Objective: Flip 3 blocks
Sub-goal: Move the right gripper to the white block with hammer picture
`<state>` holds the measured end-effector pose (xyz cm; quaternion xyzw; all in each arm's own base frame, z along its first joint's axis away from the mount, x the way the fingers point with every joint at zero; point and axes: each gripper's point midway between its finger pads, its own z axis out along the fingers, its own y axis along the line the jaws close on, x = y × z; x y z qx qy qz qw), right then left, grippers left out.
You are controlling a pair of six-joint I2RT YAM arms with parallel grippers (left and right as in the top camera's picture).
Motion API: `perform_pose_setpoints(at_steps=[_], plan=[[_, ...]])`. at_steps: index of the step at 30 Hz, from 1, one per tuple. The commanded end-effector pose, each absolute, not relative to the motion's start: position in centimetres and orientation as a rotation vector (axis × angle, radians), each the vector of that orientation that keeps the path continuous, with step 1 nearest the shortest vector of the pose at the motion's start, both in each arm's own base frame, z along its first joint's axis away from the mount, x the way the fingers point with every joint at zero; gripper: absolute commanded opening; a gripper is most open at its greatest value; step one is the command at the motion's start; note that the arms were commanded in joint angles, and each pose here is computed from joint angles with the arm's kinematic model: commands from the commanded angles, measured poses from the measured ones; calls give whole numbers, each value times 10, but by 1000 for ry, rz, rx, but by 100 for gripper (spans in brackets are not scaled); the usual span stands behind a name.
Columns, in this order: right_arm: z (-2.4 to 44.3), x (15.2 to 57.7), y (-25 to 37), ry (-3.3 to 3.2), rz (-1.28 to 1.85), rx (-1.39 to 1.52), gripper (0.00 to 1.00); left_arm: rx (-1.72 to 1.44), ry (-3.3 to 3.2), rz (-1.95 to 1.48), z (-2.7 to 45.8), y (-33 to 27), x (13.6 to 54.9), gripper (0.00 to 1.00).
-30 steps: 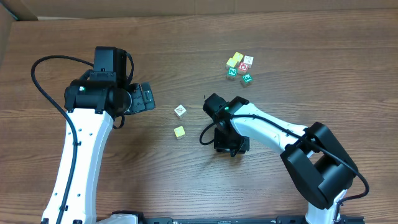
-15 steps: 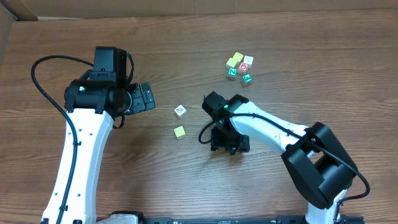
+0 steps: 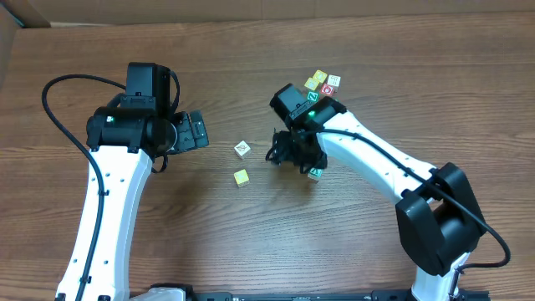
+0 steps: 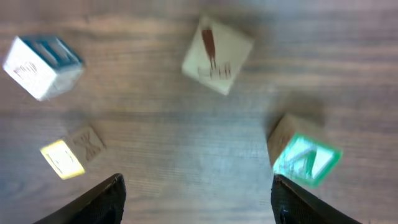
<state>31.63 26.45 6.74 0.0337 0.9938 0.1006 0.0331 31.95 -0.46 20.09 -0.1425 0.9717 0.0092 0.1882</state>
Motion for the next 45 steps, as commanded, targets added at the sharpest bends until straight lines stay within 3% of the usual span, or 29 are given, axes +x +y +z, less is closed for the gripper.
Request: perform_pose_setpoints(at_steps=[1,11,31,45], plan=[[75,339,264,2968,299,115,75,-421,2720,36,203,-3,322,100],[79,367,266,2837,273,130,79,-421,2720,36,203,-3,322,100],[30,369,268,2902,214,135,80,-421,2720,36,203,-3,322,100],[29,372,270,2890,226,135,80,-421,2719,36,203,-3,322,100]])
